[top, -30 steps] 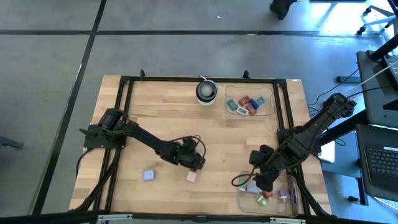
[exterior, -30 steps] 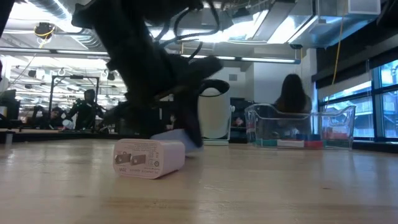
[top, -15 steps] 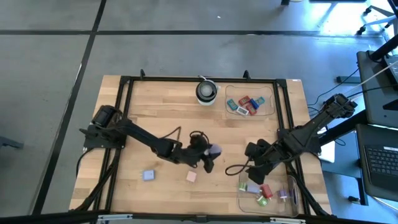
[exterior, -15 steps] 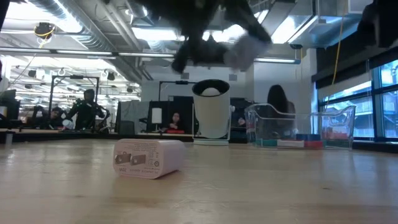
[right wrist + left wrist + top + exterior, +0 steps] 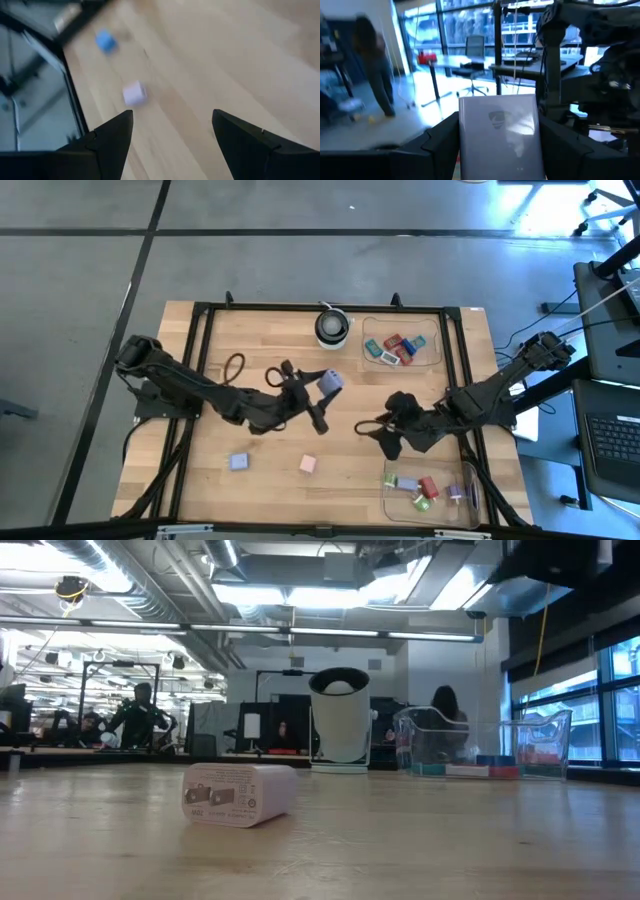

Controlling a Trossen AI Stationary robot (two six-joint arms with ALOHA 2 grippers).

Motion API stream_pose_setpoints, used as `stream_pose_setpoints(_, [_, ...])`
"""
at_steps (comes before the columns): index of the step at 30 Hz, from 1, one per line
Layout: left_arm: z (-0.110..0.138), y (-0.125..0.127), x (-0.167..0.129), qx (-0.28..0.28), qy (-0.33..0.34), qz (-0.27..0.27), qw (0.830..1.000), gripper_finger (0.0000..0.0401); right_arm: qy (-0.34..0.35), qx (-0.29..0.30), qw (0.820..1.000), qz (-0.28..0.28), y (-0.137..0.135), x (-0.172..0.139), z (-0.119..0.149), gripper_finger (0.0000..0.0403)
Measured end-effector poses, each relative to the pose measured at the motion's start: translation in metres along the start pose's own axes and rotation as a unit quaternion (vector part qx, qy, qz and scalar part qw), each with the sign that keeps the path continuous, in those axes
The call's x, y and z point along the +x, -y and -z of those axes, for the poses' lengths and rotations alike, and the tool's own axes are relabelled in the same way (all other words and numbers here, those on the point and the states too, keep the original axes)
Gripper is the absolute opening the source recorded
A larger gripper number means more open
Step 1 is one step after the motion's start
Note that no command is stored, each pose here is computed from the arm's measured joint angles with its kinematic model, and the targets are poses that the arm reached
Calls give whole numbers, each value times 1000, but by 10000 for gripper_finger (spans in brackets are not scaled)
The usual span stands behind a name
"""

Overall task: Pick & Place Office items
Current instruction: Put the top light blue charger adapter into the bottom transparent bin

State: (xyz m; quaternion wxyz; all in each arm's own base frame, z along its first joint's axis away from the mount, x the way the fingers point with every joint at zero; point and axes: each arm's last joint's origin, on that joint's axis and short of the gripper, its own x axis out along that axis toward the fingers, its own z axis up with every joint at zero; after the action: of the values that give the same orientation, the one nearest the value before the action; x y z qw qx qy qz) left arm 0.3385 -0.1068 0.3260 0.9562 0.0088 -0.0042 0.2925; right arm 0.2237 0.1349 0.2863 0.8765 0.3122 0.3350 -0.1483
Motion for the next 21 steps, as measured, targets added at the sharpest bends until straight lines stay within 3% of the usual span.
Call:
stream_pose_setpoints(4, [-9,-5,-3,90,9,1,996,220,60,37,997,-20,-4,2,-14,276])
stream_pose_setpoints(9, [-6,-4,-3,207,2,8,978,220,121,79,989,-43,-3,0,-36,276])
stream_pose_setpoints(17, [5,-5,-2,334,-33,13,942,221,221,130,967,-10,13,-10,-67,276])
stream_pose_setpoints(21, [10,-8,3,360,-46,19,932,221,240,132,962,-22,13,-9,-77,276])
